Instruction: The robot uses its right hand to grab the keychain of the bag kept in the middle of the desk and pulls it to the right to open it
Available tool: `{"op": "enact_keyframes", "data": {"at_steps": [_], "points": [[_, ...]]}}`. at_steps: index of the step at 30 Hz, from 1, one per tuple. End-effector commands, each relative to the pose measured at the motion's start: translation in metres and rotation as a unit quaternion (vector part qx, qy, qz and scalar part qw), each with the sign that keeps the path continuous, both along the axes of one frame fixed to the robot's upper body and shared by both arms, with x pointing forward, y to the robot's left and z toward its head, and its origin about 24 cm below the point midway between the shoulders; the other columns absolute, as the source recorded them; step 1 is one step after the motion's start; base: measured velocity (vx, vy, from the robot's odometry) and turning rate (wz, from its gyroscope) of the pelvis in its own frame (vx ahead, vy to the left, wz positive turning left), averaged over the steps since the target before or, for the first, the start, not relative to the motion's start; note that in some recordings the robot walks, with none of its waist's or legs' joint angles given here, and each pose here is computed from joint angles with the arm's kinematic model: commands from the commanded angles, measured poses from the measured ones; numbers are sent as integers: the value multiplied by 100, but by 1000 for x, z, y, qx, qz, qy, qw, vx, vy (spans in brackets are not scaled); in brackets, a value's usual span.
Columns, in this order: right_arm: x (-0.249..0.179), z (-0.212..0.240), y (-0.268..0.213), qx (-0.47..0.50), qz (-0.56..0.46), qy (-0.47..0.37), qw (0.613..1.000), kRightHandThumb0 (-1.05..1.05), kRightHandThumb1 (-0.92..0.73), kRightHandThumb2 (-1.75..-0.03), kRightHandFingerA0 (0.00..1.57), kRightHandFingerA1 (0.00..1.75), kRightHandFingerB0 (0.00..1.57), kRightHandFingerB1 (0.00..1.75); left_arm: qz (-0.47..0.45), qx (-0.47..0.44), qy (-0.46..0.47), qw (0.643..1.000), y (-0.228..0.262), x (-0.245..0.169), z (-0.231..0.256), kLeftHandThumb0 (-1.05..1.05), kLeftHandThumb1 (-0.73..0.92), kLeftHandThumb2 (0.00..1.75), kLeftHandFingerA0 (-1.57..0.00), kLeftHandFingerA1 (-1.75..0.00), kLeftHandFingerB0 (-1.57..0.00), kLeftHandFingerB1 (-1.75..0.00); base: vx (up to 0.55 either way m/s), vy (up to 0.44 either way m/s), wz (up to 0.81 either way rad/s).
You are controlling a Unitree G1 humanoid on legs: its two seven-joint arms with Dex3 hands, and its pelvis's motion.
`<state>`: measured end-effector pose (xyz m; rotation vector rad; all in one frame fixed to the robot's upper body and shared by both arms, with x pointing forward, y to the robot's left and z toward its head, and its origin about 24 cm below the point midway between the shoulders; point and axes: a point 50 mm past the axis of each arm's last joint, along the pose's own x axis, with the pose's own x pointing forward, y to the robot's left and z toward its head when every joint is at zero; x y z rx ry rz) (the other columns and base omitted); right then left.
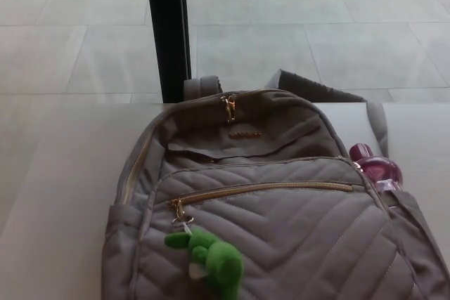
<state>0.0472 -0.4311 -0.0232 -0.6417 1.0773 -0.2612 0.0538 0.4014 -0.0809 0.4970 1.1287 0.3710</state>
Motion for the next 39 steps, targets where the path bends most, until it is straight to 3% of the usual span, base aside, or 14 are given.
{"op": "enact_keyframes", "data": {"at_steps": [1, 8, 14, 15, 16, 17, 21, 24, 28, 31, 33, 35, 37, 39], "points": [[4, 11, -7, -8, -39, -48, 998, -57, -63, -60, 49, 75, 29, 32, -12, 4, -10, 1000, 3, 1, 4, -61, 43, 83, -54, -65, -45, -53, 0, 0, 0], [67, 73, -9, -4, -165, -316, 934, -72, -55, -88, 61, 87, 5, 27, -15, -9, -7, 1000, -2, -3, -1, -58, 43, 82, -57, -65, -46, -54, 0, 0, 0], [135, 157, 45, 34, -37, -494, 868, -70, -62, -60, 50, 55, 19, 30, -4, -18, -19, 1000, -2, 0, 0, -53, 54, 56, -56, -61, -52, -43, 0, 0, 0], [149, 181, 78, 42, 26, -550, 834, -41, -42, -93, 51, 67, 1, 44, -4, -16, -19, 1000, -2, 0, 0, -56, 42, 82, -54, -66, -44, -54, 0, 0, 0], [160, 197, 103, 62, 58, -583, 808, -65, -52, -79, 47, 55, 15, 39, -8, -14, -17, 1000, -2, 0, 0, -57, 43, 82, -55, -65, -44, -53, -4, 3, 6], [167, 209, 121, 68, 85, -589, 800, -66, -51, -81, 37, 50, 15, 39, -10, -13, -17, 1000, -2, 1, 0, -55, 54, 57, -58, -58, -51, -42, 0, 0, 0], [180, 241, 197, 109, 242, -617, 740, -64, -60, -59, 39, 53, 21, 31, -23, -8, -13, 1000, -2, 3, 0, -60, 44, 83, -55, -64, -44, -53, 0, 0, 0], [180, 246, 226, 111, 318, -609, 718, -71, -49, -86, 31, 55, 15, 42, -25, -8, -13, 1000, -1, 5, 1, -57, 55, 57, -59, -56, -52, -41, 0, 0, 0], [180, 241, 292, 135, 450, -574, 671, -72, -59, -58, 37, 56, 30, 33, -14, -17, -18, 1000, -1, 6, 1, -56, 44, 82, -57, -66, -45, -54, 0, 0, 0], [177, 236, 315, 136, 490, -557, 657, -74, -59, -58, 39, 60, 30, 37, -16, -15, -16, 1000, -1, 6, 1, -54, 54, 57, -58, -55, -52, -41, 0, 0, 0], [169, 225, 335, 135, 532, -538, 640, -78, -60, -58, 38, 64, 29, 40, -24, -14, -12, 1000, -1, 4, 1, -60, 43, 83, -56, -64, -45, -53, 0, 0, 0], [163, 219, 347, 122, 552, -530, 632, -79, -46, -88, 34, 66, 24, 51, -27, -14, -12, 999, -1, 4, 2, -58, 55, 57, -60, -56, -50, -41, 0, 0, 0], [158, 211, 354, 81, 589, -506, 626, -87, -67, -61, 34, 63, 26, 41, -12, -18, -14, 1000, 0, 4, 1, -54, 54, 57, -59, -55, -51, -41, 0, 0, 0], [155, 205, 361, 92, 587, -499, 630, -91, -52, -94, 47, 72, 28, 52, -25, -13, -9, 1000, -1, 4, 1, -59, 44, 82, -57, -65, -44, -53, 0, 0, 0]]}}
